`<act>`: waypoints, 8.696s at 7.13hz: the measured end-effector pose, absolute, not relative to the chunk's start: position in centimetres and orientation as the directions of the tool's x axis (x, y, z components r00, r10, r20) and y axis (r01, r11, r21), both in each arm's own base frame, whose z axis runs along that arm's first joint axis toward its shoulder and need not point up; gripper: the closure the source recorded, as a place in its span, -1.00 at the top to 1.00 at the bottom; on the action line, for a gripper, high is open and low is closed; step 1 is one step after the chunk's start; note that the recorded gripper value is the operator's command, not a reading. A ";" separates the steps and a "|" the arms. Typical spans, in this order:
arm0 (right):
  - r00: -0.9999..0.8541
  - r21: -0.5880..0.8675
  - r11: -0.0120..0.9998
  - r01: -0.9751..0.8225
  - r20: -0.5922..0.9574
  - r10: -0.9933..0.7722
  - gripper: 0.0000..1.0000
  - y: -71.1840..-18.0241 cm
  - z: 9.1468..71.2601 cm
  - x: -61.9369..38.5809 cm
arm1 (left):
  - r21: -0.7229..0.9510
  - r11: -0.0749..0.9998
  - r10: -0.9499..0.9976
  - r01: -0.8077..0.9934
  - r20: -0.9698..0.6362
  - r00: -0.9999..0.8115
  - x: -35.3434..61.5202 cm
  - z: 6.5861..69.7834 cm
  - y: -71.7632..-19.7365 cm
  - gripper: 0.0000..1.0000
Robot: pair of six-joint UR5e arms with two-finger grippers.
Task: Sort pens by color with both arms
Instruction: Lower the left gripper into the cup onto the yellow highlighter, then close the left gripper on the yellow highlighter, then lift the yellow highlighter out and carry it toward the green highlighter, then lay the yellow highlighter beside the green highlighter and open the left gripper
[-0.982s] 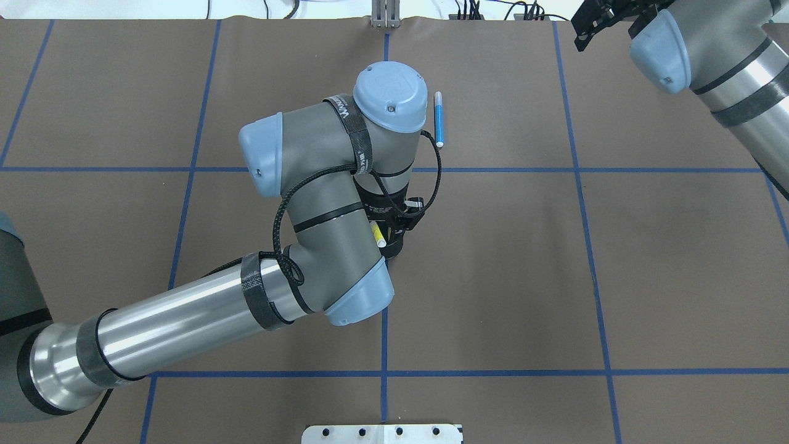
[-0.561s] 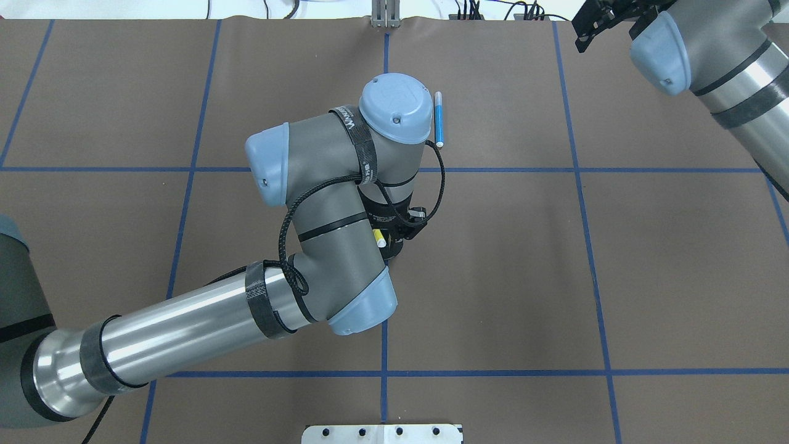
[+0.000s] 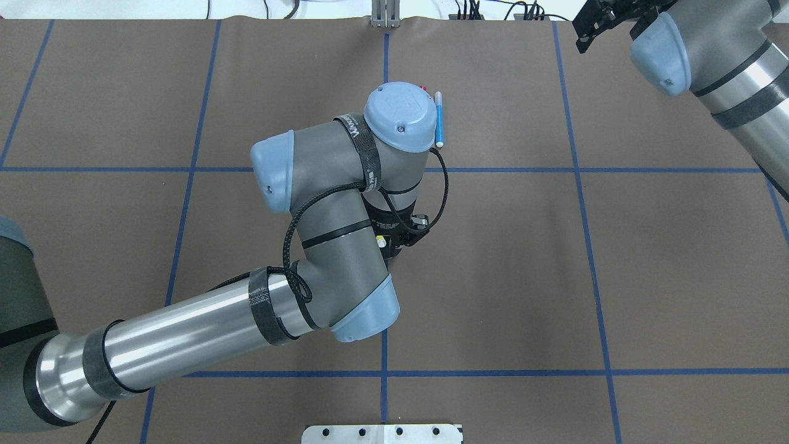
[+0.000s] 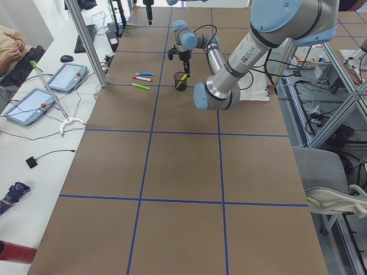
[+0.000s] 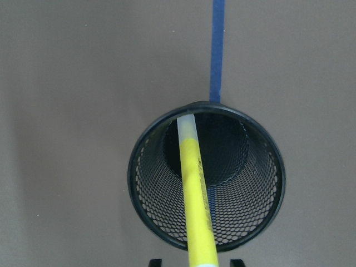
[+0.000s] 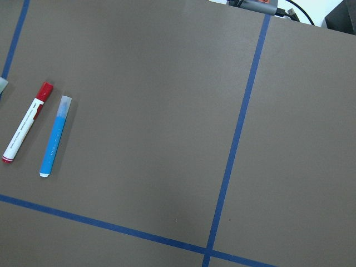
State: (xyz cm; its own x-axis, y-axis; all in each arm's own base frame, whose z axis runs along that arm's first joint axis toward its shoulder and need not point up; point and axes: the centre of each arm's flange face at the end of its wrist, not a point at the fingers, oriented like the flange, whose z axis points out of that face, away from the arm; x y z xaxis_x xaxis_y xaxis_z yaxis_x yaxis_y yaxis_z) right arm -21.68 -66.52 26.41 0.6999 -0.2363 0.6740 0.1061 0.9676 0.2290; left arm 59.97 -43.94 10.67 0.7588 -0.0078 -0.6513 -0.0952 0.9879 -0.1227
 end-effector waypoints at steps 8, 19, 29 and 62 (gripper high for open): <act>0.698 0.230 0.967 0.113 0.674 -0.242 1.00 -66.6 26.3 -22.1 | -0.101 0.990 0.004 -0.096 -0.668 0.744 60.7 10.6 -44.7 -0.18; 0.697 0.232 0.966 0.116 0.674 -0.245 1.00 -66.4 26.2 -22.4 | -0.089 0.993 -0.003 -0.077 -0.677 0.736 59.5 9.6 -46.3 -0.21; 0.698 0.230 0.966 0.118 0.673 -0.246 1.00 -66.3 26.4 -22.6 | -0.096 0.992 -0.003 -0.082 -0.671 0.741 59.9 10.2 -46.2 -0.88; 0.694 0.236 0.964 0.125 0.673 -0.255 1.00 -66.0 29.8 -22.7 | 0.462 0.813 0.183 0.356 -0.782 0.596 56.2 26.6 -61.3 1.00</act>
